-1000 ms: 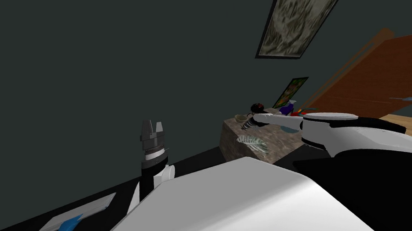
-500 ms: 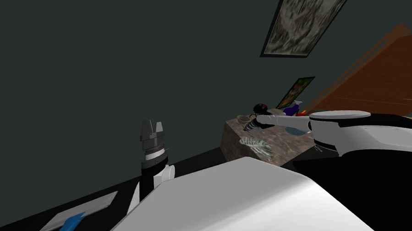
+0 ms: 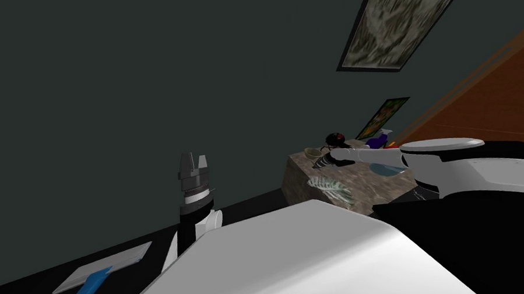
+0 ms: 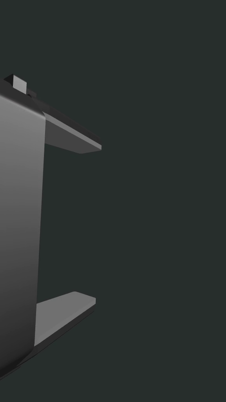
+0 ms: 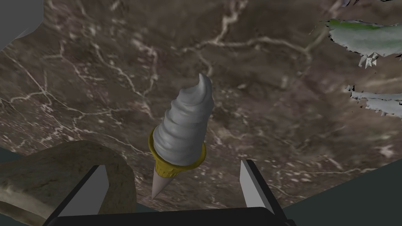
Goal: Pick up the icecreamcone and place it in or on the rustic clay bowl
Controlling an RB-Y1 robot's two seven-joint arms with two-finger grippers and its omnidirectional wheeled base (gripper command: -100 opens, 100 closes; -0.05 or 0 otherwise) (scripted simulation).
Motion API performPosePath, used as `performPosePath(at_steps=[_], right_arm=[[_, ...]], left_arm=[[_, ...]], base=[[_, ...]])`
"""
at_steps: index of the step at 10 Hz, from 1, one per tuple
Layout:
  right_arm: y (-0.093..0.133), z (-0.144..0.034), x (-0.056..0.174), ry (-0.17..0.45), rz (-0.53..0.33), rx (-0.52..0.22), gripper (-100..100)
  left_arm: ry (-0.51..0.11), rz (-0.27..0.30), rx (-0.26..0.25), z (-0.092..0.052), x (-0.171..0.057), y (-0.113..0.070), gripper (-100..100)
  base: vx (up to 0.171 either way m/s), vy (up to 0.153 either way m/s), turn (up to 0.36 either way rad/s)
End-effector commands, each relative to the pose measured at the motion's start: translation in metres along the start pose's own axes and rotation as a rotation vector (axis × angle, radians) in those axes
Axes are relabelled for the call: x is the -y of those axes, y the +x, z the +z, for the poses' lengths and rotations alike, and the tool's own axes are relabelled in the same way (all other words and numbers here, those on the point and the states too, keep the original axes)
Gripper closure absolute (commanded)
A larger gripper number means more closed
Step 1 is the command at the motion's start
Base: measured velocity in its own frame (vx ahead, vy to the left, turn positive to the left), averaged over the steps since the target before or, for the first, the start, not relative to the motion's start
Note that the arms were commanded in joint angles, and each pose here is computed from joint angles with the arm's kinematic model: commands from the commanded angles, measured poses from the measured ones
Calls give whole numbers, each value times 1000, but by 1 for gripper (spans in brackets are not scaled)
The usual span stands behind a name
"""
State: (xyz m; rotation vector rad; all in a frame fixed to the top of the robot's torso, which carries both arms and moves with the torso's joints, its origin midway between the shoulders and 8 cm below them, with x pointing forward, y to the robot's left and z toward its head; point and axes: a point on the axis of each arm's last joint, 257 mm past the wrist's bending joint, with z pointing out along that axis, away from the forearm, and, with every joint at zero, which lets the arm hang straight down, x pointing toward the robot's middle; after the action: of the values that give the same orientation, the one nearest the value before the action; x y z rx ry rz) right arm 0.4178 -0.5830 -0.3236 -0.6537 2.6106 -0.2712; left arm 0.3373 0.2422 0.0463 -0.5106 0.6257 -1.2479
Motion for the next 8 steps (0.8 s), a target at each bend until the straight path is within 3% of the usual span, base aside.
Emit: performPosePath(at_steps=[1,3,4,5,8], right_arm=[[11,-5,0,7,19,0,-100],[29,-7,0,12,29,-18,-100],[23,-5,-1,7,25,-14,-100],[24,-5,-1,9,24,-14,100],[23,-5,-1,9,23,-13,100]], left_arm=[[0,0,0,0,0,0,0],[0,0,0,0,0,0,0],[0,0,0,0,0,0,0],[0,0,0,0,0,0,0],[0,0,0,0,0,0,0]], base=[[37,11,35],[29,10,30],[16,4,7],[0,0,0],[0,0,0]])
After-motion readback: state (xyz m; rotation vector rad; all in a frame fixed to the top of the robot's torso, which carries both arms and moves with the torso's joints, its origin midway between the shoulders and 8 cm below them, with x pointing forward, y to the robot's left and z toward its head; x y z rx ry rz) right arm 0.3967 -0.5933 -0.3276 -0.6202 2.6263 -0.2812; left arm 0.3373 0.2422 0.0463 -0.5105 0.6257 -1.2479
